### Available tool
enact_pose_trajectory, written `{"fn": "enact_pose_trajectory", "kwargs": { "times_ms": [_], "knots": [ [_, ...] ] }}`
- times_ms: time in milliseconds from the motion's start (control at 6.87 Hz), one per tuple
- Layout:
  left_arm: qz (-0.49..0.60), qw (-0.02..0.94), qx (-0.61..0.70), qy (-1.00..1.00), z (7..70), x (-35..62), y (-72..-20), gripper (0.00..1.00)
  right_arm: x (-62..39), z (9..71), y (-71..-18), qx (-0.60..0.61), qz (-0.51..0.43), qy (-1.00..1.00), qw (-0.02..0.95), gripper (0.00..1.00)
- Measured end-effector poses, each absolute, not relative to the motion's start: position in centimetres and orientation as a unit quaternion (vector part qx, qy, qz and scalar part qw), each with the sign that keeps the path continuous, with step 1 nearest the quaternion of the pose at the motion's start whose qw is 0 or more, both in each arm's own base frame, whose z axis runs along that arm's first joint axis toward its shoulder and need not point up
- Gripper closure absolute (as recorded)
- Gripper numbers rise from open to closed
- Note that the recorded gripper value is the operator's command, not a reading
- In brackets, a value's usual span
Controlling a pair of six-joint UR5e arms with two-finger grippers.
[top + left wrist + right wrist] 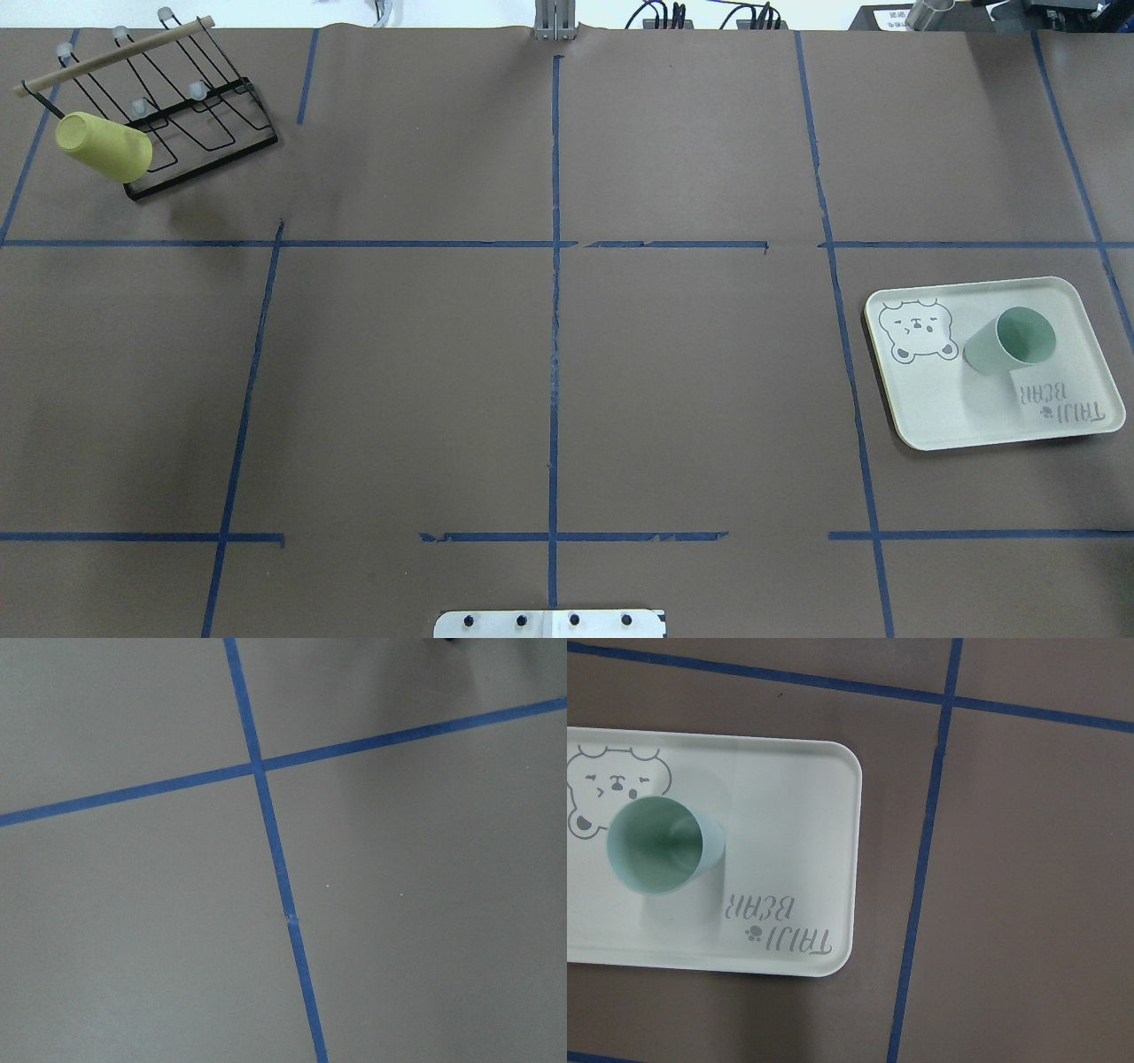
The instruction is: Left arm grabs green cup and hands to right arm on tray
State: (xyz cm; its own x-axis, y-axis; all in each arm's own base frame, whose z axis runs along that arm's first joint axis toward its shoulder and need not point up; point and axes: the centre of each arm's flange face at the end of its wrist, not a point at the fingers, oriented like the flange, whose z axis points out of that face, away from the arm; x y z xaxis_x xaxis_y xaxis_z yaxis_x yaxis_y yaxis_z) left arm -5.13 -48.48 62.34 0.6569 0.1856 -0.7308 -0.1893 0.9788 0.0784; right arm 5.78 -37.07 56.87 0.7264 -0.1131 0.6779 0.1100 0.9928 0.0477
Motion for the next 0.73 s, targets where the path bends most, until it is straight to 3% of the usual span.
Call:
{"fn": "enact_pose_trajectory", "kwargs": {
  "times_ms": [728],
  "knots": [
    [0.085, 0.915, 0.002, 0.393, 58.5, -5.8, -47.9, 0.0, 6.2, 57.0, -36.2, 0.008, -0.062, -0.366, 0.929, 0.0]
  ]
}}
